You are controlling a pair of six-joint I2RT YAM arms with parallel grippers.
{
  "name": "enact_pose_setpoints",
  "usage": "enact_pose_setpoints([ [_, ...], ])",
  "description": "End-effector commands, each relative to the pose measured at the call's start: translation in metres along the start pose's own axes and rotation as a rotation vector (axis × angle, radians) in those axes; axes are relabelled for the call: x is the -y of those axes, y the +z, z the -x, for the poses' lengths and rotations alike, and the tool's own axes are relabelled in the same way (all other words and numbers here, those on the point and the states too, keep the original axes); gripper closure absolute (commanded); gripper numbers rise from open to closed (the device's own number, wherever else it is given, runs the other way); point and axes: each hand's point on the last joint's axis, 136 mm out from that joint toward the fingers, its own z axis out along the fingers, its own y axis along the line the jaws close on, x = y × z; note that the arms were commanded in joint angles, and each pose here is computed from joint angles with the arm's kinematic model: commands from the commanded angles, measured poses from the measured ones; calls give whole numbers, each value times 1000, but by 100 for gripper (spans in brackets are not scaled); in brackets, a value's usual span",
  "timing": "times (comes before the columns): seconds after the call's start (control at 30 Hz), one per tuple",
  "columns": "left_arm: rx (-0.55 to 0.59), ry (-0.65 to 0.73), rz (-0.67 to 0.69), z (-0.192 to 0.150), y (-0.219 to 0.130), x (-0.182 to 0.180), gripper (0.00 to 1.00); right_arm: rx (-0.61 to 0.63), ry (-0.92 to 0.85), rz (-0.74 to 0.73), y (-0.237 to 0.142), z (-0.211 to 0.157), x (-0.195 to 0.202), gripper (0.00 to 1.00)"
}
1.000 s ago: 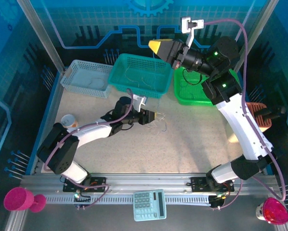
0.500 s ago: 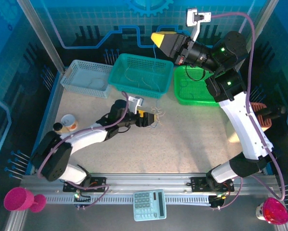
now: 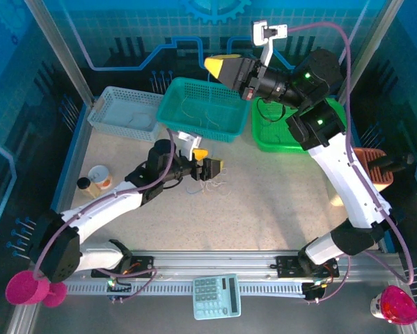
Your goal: Untangle the cables
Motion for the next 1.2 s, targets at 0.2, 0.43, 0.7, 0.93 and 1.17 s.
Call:
enact_pose_setpoints([
  [0.2, -49, -29, -22, -26, 36, -13, 78, 32, -59, 47, 5, 19, -28, 100],
  [0.43, -110, -77, 28, -67, 38, -34, 79, 130, -125, -65, -26, 62, -13, 100],
  [0.7, -171, -102, 72, -100, 37, -50, 80, 308, -115, -181, -85, 128, 14, 100],
  [0.93, -213, -122, 97, -119, 37, -60, 74, 378, -117, -222, -112, 156, 23, 100],
  [1.17, -218, -128, 106, -120, 34, -63, 75, 391, -91, -277, -123, 161, 51, 100],
])
